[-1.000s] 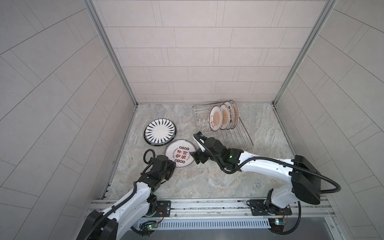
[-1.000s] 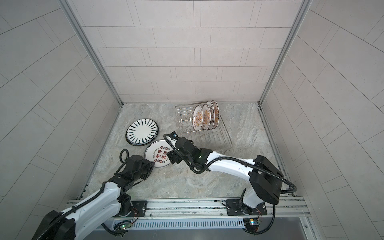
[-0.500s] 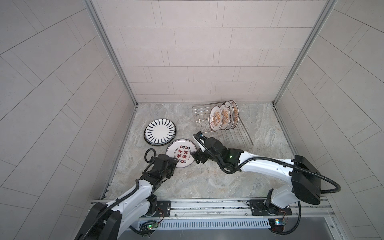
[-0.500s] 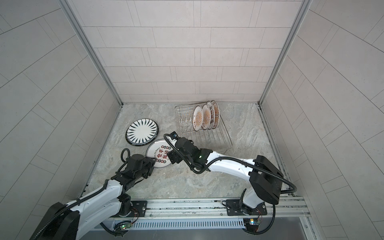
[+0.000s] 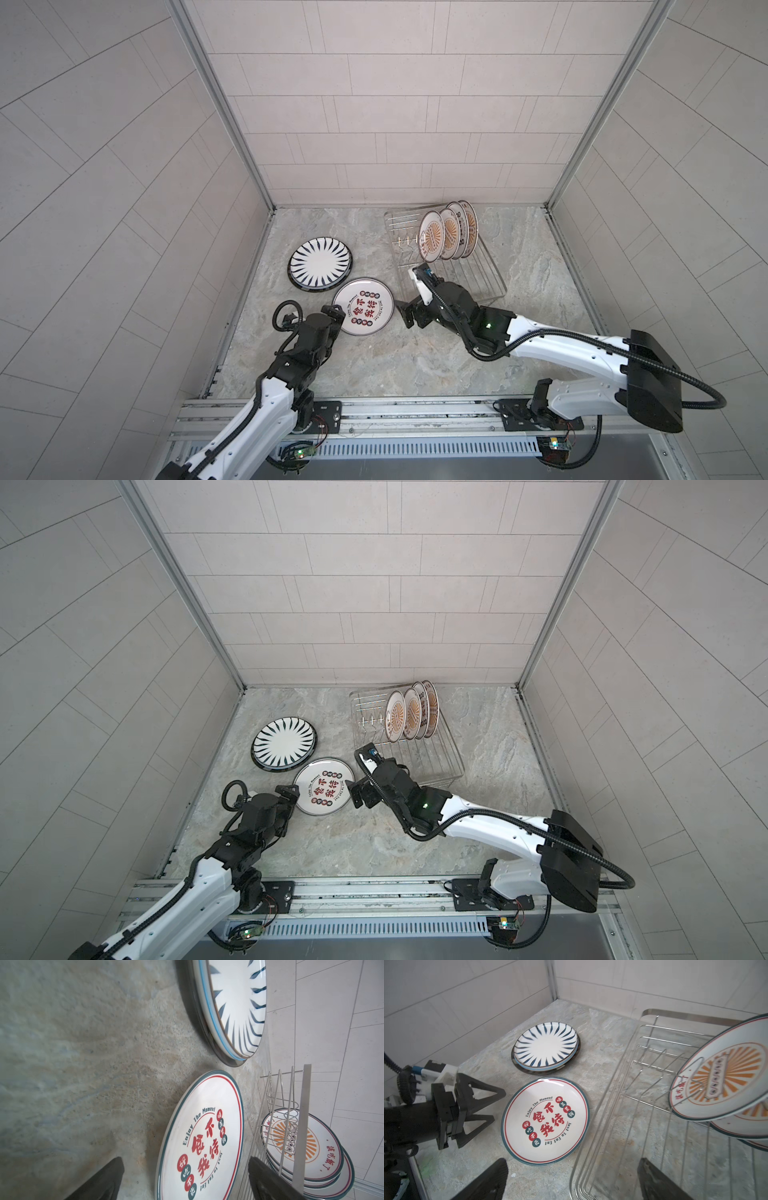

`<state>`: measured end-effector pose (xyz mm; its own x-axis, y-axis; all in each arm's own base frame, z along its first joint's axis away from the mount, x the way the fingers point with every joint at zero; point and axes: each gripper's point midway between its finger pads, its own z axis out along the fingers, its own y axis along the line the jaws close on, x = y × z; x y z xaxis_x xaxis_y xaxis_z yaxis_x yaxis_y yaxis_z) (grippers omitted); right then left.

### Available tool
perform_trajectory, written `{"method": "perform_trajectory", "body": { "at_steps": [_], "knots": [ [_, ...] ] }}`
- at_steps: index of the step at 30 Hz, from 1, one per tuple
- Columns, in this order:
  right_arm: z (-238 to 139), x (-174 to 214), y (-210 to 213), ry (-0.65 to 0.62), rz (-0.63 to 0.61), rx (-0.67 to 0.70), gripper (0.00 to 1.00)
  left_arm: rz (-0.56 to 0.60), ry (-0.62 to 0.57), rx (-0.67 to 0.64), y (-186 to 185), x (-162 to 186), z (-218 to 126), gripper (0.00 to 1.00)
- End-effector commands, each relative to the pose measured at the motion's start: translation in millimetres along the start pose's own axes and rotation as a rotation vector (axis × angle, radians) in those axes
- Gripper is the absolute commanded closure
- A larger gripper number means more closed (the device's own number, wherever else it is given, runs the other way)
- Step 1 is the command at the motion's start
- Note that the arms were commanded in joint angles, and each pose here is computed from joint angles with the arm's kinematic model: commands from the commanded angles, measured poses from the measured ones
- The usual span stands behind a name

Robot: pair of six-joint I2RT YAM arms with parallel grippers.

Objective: Unload the plates from the dish rack
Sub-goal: 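Open the left gripper, leaving the plate flat beside the striped plates, then reach the right gripper to the next plate in the rack while the left rises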

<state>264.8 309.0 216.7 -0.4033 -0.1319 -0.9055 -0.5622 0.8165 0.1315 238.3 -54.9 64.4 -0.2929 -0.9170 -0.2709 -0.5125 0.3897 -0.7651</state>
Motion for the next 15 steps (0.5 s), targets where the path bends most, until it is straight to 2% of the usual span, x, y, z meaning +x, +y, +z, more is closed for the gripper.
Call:
{"method": "perform_trajectory", "body": {
  "at_steps": [1, 6, 12, 15],
  "knots": [
    [-17.6, -16.8, -28.8, -0.071, 0.064, 0.128, 0.0, 0.063, -0.047, 0.121, -33.5, -11.5, -8.4, 0.0],
    [-34.2, -27.0, -63.6, -0.103, 0.099, 0.202, 0.0, 0.149, -0.024, 0.258, -71.3, -9.1, -19.7, 0.0],
    [-38.8, -45.3, -108.9, -0.102, 0.124, 0.225, 0.01, 0.228, 0.024, 0.293, -93.8, 1.8, -17.4, 0.0],
    [-36.2, -56.4, -140.3, -0.095, 0.17, 0.287, 0.01, 0.278, 0.055, 0.381, -116.5, 13.8, -18.7, 0.0]
  ]
}}
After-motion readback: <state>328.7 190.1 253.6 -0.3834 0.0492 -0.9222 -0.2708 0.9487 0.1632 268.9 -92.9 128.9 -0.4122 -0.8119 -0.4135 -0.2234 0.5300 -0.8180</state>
